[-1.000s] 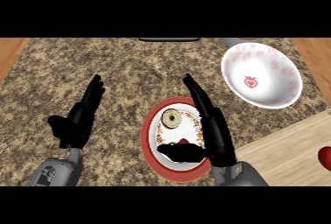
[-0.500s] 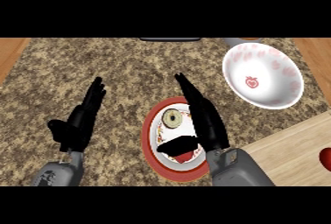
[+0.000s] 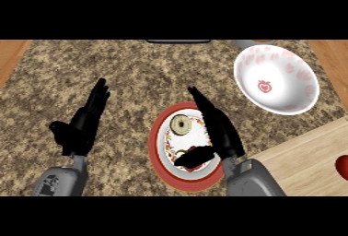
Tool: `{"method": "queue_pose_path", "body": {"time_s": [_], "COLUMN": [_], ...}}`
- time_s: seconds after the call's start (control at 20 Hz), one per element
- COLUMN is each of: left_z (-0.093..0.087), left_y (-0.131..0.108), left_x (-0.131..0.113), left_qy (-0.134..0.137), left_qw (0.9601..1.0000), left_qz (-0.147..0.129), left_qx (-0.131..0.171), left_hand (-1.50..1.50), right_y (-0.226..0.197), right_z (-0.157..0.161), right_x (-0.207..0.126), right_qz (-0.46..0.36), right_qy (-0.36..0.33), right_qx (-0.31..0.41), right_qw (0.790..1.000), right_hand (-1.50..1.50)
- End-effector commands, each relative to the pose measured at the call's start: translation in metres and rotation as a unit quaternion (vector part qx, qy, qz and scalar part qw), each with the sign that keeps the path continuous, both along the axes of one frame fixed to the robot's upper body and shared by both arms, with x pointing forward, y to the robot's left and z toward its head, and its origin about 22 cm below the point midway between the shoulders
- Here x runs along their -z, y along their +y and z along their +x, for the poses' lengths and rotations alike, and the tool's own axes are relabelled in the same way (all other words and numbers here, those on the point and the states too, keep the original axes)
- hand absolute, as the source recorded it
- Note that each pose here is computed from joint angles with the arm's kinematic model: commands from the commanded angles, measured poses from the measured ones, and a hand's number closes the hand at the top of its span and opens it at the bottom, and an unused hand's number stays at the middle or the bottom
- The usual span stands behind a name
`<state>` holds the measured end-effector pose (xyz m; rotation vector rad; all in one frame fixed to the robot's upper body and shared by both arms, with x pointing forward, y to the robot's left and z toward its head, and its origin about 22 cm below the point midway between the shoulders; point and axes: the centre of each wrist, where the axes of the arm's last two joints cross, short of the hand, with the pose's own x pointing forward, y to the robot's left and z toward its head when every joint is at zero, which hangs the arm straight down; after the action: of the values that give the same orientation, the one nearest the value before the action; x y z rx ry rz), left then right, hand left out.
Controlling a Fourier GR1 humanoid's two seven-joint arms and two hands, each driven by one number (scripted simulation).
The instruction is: Pick the cupcake from the plate and place it in the bowl
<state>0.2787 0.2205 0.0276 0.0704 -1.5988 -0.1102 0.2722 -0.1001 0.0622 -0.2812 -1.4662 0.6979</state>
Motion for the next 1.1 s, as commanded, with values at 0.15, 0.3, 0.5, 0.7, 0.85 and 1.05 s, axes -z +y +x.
{"method": "queue_pose_path", "body": {"time_s": [0.15, 0.3, 0.5, 0.7, 0.85, 1.05], "left_z": [-0.007, 0.0, 0.007, -0.012, 0.001, -0.016], "left_y": [-0.008, 0.002, -0.002, -0.018, -0.011, -0.021], "left_x": [-0.009, -0.004, -0.01, -0.005, -0.011, 0.002], "left_qy": [0.004, -0.004, -0.002, 0.003, -0.003, -0.002], "left_qw": [1.0, 1.0, 1.0, 1.0, 1.0, 1.0], "left_qz": [0.001, -0.004, -0.003, -0.003, -0.003, -0.002], "left_qx": [0.002, 0.004, 0.004, -0.002, 0.002, -0.007], "left_hand": [0.0, 0.0, 0.0, 0.0, 0.0, 0.0], "right_y": [0.004, -0.021, 0.004, 0.022, 0.013, 0.006], "right_z": [-0.007, -0.016, -0.008, -0.028, 0.0, -0.003], "right_x": [0.015, 0.013, 0.037, 0.031, 0.049, 0.063], "right_qz": [0.059, 0.075, 0.086, 0.1, 0.106, 0.123], "right_qy": [-0.007, -0.009, -0.006, 0.018, 0.026, 0.024], "right_qx": [-0.012, -0.028, -0.016, -0.014, -0.014, -0.012], "right_qw": [0.998, 0.997, 0.996, 0.995, 0.994, 0.992], "right_hand": [-1.5, -1.5, -1.5, -1.5, -1.5, -1.5]}}
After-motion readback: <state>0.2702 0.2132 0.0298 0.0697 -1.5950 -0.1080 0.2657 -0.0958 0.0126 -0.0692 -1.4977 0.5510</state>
